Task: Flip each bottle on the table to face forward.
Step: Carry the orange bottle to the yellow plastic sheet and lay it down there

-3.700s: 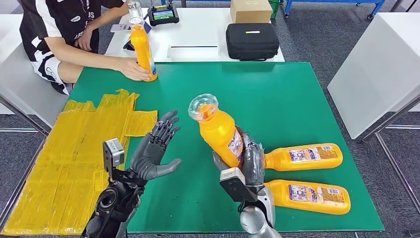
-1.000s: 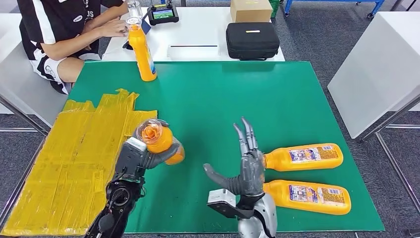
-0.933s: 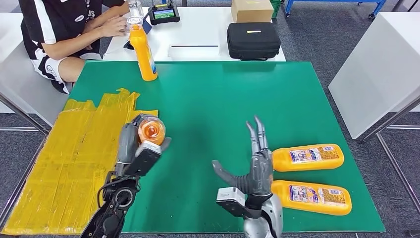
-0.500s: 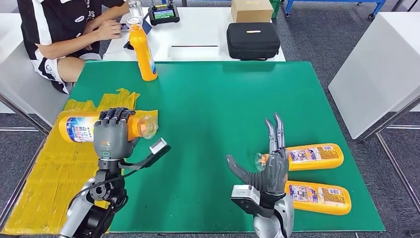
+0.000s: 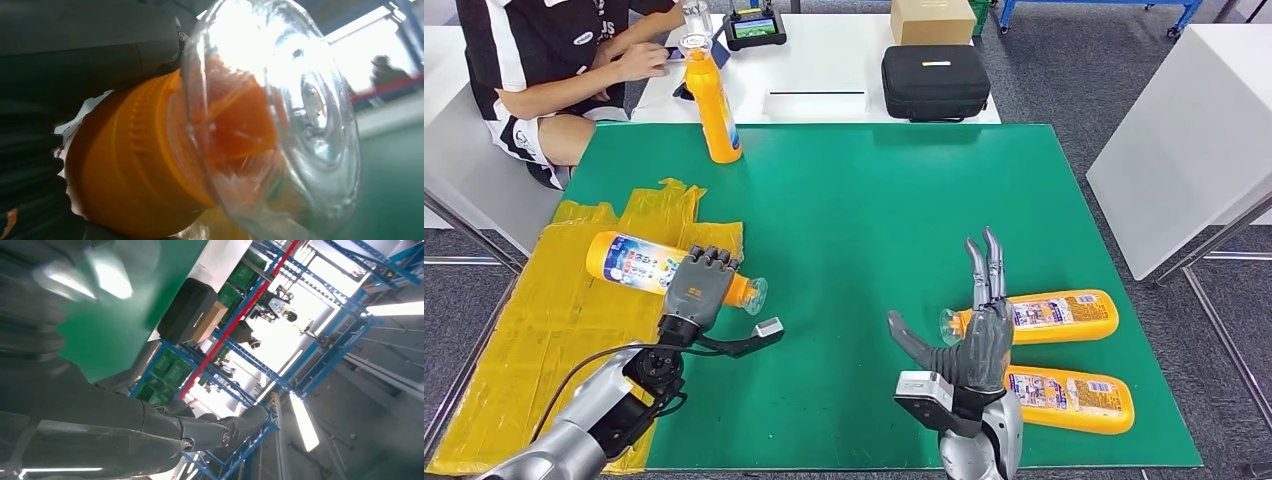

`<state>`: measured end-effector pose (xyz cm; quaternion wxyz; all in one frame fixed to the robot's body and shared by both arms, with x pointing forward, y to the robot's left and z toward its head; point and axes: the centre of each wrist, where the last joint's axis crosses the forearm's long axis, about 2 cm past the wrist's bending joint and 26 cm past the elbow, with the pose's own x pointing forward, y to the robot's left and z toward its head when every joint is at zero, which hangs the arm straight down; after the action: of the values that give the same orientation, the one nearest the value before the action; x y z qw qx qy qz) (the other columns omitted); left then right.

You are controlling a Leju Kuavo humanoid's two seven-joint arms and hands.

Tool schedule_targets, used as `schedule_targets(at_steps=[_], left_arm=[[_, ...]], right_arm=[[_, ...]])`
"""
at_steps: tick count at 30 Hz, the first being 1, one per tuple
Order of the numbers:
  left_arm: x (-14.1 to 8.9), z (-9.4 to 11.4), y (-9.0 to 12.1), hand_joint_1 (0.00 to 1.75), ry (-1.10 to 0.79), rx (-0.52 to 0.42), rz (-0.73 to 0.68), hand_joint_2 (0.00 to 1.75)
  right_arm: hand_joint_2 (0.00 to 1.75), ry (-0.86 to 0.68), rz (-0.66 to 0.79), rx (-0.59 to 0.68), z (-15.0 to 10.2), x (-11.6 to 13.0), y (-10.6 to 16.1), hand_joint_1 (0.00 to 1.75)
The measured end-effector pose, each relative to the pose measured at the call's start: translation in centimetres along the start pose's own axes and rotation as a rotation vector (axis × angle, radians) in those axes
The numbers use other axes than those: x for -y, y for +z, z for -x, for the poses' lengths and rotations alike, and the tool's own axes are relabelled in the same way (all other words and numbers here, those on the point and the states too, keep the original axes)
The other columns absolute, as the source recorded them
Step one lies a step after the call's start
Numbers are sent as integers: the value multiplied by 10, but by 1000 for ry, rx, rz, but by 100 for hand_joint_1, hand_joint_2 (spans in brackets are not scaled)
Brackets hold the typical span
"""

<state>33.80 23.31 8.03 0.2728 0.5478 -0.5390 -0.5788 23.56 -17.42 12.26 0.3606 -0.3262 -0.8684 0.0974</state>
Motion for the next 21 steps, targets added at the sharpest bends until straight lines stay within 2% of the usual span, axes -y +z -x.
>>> schedule_targets(at_steps=[12,13,16,17,21], left_arm=[[19,1,-1,175,52,5,131,175],[20,2,-2,153,59,2,137,175],[21,4,-5,22,79,-19,147,175],[21,5,-5,0,85,-31,145,175],[23,5,-4,0,123,-76,112,175]], right_arm=[[175,14,-4,-8,1,1,0,0],[175,16,-4,-10,2,1,0,0],[175,22,-4,-17,3,2,0,0],[175,25,-5,-19,3,2,0,0],[175,41,-13,-25,4,3,0,0]])
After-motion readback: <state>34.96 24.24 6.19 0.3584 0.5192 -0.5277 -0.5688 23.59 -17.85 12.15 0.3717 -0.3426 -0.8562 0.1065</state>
